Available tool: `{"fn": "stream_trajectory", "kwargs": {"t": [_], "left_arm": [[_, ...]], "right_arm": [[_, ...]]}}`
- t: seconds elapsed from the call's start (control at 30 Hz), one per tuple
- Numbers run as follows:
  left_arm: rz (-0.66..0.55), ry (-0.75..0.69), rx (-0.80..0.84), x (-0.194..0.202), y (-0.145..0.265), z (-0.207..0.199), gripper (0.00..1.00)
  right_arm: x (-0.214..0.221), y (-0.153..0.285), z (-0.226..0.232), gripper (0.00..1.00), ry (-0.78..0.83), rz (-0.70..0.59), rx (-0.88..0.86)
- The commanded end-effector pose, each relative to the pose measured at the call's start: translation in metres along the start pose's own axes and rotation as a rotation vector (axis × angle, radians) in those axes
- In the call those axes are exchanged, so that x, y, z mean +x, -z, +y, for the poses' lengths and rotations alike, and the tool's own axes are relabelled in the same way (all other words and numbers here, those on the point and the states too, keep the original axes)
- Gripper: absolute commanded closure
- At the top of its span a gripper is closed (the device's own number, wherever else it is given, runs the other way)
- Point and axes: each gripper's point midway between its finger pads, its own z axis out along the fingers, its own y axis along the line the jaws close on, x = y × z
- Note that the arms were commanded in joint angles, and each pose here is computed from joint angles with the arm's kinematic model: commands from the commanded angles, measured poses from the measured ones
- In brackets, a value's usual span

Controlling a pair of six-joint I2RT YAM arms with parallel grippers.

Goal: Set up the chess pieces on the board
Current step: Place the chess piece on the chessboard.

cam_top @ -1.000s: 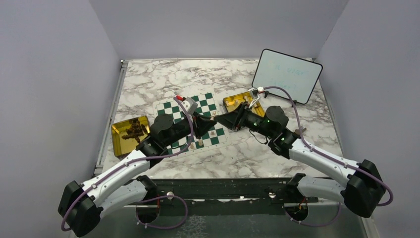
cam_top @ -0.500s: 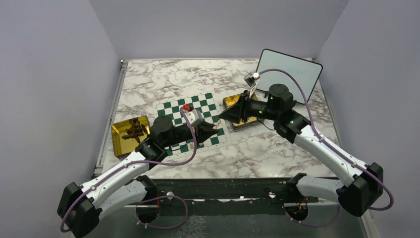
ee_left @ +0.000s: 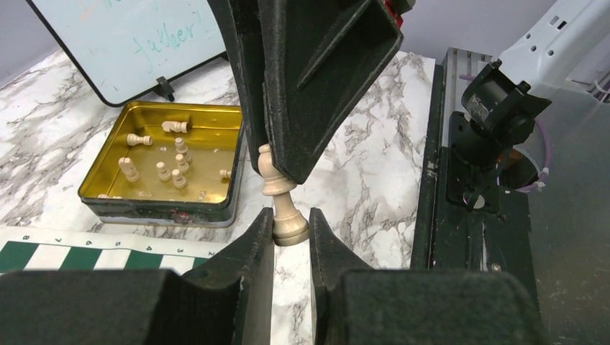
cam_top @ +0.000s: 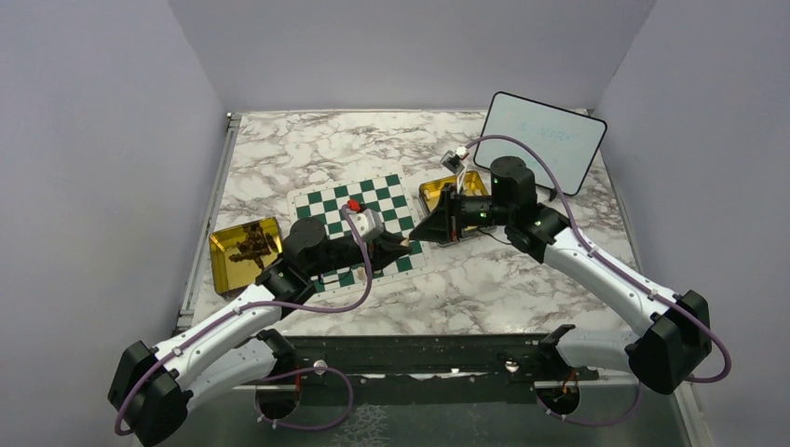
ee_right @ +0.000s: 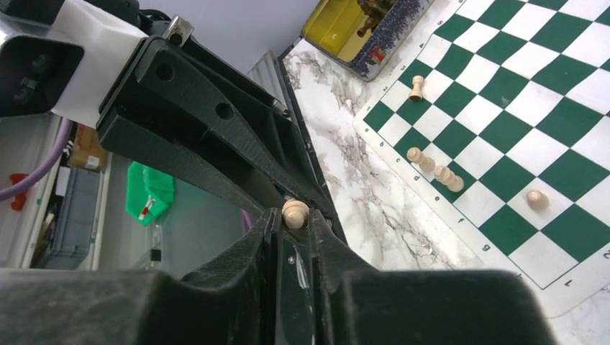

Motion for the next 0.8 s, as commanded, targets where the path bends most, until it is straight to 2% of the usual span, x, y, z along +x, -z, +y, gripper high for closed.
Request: {"fn": "stream_trajectory", "kwargs": {"t": [0.0,0.13,0.23,0.3,0.37,0.4,0.53,0.67,0.77], "left_arm": [[-0.02,-0.033,0.03,-0.003,0.0,-0.004,0.9],[-0.023,-0.034,0.017,-0.004,0.0,-0.002,0.89],[-0.035,-0.024,-0.028,-0.006,0.003,0.003,0.73],[-0.039,-0.001,-0.082,-0.006,0.005,0.011,0.67],[-0.027,0.01,-0.101,-0.004,0.007,0.013,0.48],[-0.014,0.017,-0.103,-0.001,0.008,0.013,0.41],[0.037,0.052,-0.145,0.004,0.011,0.018,0.33],[0.072,0.148,-0.321,0.006,0.02,0.043,0.26],[0.126,0.229,-0.498,0.014,0.032,0.069,0.14]], "right_arm": [[-0.001,0.0,0.005,0.84,0.019,0.01,-0.027],[-0.003,0.0,0.0,0.89,0.038,-0.011,-0.01],[-0.003,0.001,-0.005,0.9,0.049,-0.025,0.019],[-0.005,0.002,-0.01,0.91,0.056,-0.043,0.051],[-0.011,0.005,-0.016,0.92,0.073,-0.076,0.104],[-0.014,0.007,-0.021,0.92,0.085,-0.097,0.14],[-0.022,0.016,-0.035,0.93,0.118,-0.149,0.252],[-0.021,0.021,-0.048,0.93,0.164,-0.168,0.317],[-0.011,0.021,-0.063,0.93,0.166,-0.15,0.363]]}}
